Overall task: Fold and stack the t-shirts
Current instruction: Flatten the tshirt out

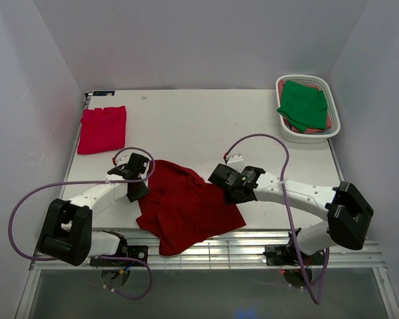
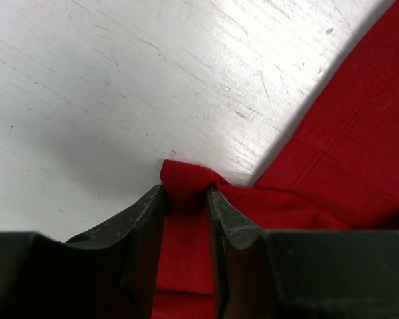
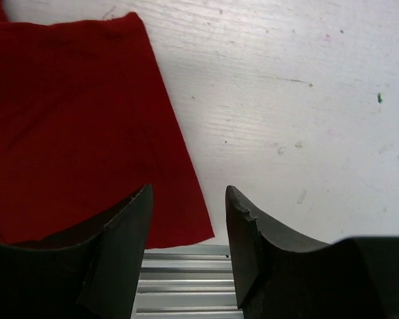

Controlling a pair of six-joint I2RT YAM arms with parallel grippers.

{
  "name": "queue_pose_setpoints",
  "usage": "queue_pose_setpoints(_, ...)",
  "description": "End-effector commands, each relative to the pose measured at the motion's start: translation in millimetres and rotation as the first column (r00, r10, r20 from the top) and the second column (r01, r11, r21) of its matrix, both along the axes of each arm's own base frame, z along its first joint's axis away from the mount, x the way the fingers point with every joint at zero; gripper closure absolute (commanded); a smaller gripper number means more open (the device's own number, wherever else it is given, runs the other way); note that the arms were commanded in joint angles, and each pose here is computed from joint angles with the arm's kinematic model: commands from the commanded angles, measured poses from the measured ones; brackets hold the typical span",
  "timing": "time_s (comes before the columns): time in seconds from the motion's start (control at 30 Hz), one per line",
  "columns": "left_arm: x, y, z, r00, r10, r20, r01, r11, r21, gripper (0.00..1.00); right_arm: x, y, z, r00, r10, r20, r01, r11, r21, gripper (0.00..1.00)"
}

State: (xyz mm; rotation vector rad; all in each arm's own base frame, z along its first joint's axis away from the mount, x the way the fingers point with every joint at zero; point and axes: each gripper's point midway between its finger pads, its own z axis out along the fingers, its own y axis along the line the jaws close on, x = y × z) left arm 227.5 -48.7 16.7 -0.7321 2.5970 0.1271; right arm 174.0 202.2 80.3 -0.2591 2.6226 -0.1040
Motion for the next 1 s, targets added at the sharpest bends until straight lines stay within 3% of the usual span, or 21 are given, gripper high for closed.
queue_pose_setpoints(0.0,11,8,6,0.999,0.020,0.048,-0.022,0.999,0.037,0.59,8,26,-3,0.997,0.065,0.029,-0.067,0.994,0.090,0.46)
queue_pose_setpoints(0.17,15,11,9,0.998,0.023,0.056,-0.026,0.998,0.049,0.62,23,37,-15,0.992,0.112,0.055,-0.118,0.988,0.104,0.45)
queue_pose_setpoints(0.43,15,11,9,0.999,0.016,0.047,-0.018,0.998,0.053,0.63,49,29,-34,0.996,0.076,0.044,-0.081,0.989,0.122,0.45)
queue_pose_setpoints(0.57,16,12,12,0.998,0.019,0.056,-0.022,0.999,0.050,0.63,31,17,-45,0.998,0.053,-0.035,-0.050,0.994,0.094,0.46)
queue_pose_setpoints(0.97,20,11,8,0.999,0.016,0.043,-0.018,0.999,0.049,0.64,-17,17,-55,0.989,0.075,-0.130,-0.044,0.973,0.226,0.49)
